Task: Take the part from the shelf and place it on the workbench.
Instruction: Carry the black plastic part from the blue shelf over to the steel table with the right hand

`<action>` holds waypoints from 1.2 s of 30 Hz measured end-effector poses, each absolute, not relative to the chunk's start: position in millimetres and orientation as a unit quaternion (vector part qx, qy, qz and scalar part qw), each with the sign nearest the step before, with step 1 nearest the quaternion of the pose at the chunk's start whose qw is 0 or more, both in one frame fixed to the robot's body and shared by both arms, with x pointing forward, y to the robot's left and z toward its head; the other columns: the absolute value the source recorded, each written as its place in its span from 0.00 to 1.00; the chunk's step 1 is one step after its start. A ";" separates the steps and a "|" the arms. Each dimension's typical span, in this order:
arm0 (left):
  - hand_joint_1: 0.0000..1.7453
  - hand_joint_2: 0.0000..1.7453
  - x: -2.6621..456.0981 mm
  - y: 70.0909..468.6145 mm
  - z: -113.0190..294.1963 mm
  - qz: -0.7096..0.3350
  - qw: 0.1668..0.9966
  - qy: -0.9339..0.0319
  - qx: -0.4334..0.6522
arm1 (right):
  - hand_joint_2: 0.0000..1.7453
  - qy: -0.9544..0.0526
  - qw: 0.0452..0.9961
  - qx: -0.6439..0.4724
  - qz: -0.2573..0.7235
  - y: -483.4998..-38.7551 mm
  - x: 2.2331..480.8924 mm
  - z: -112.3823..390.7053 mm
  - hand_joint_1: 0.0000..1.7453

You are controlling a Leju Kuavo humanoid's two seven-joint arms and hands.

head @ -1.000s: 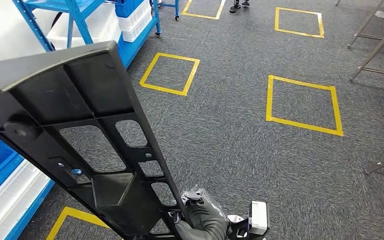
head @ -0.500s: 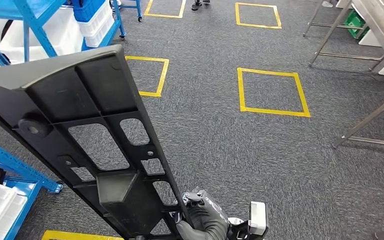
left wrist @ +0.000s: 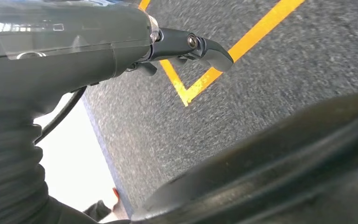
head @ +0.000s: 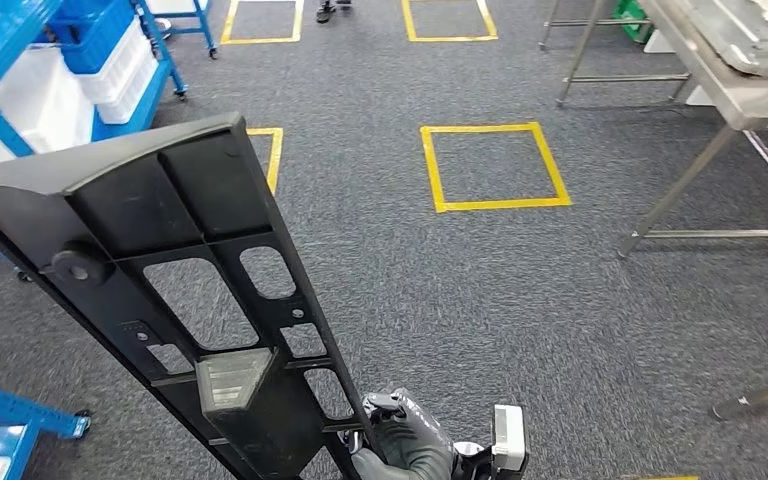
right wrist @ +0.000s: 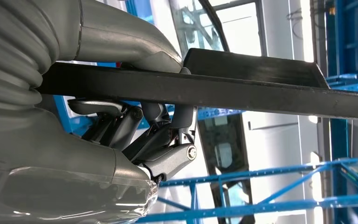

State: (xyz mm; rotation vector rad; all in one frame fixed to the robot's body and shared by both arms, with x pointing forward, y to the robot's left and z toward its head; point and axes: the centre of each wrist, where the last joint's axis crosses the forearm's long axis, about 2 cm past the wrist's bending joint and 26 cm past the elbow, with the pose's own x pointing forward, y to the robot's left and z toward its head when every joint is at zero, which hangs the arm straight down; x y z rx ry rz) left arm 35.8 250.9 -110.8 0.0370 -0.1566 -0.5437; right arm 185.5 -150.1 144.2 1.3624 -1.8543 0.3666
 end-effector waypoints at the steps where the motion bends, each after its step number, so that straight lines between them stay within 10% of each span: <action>1: 0.00 1.00 35.8 251.0 -110.8 -0.268 0.960 -0.078 0.019 | 1.00 -0.730 0.395 0.538 0.144 -150.0 185.5 143.5 1.00; 36: 0.00 1.00 44.2 256.2 -110.2 -0.294 0.952 -0.078 0.043 | 1.00 -0.741 0.381 0.539 0.125 -151.7 189.1 142.8 1.00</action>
